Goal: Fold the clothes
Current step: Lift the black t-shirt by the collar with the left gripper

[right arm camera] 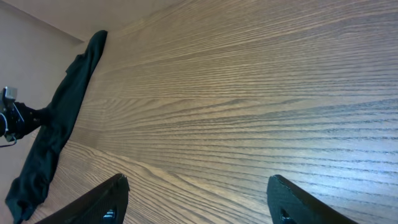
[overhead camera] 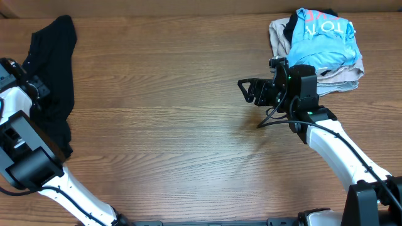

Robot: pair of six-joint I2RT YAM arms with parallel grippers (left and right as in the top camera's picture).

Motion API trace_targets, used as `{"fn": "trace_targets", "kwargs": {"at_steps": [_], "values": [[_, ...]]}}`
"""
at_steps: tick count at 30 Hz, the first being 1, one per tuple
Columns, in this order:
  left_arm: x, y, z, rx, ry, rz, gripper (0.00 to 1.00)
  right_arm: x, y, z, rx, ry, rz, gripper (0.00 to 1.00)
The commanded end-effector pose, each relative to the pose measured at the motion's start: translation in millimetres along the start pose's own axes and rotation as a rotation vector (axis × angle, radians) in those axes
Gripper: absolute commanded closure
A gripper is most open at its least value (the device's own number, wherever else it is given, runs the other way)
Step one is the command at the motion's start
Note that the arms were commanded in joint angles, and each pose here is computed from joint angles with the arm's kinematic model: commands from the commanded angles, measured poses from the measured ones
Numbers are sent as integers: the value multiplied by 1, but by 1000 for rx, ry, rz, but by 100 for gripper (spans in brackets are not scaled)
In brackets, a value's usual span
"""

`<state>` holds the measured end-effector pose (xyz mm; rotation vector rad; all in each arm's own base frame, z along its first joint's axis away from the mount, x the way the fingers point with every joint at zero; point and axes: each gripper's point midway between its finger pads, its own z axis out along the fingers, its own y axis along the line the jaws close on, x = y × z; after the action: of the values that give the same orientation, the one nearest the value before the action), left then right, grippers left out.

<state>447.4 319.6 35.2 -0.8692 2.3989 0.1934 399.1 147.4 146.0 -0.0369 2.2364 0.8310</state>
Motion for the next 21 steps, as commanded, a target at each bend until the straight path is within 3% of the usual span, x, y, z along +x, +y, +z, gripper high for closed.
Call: {"fn": "trace_targets", "kwargs": {"at_steps": [1,4,6,8,12,17,21], "values": [[-11,-41,-14,135,-25,14,96,-12,3,-1,3,-31,-20,29],[-50,-92,-66,240,-128,79,96,-20,13,-11,-13,-59,-36,33],[-74,-144,-124,311,-218,157,96,-28,26,-33,-17,-90,-51,34],[-77,-194,-171,384,-277,234,96,-34,30,-60,8,-118,-44,35],[-45,-277,-224,517,-295,360,96,-37,16,-117,136,-179,5,33],[36,-404,-285,742,-298,560,96,-22,-9,-171,256,-200,108,31],[36,-449,-350,872,-409,577,96,-5,-9,-165,245,-121,109,27]]}}
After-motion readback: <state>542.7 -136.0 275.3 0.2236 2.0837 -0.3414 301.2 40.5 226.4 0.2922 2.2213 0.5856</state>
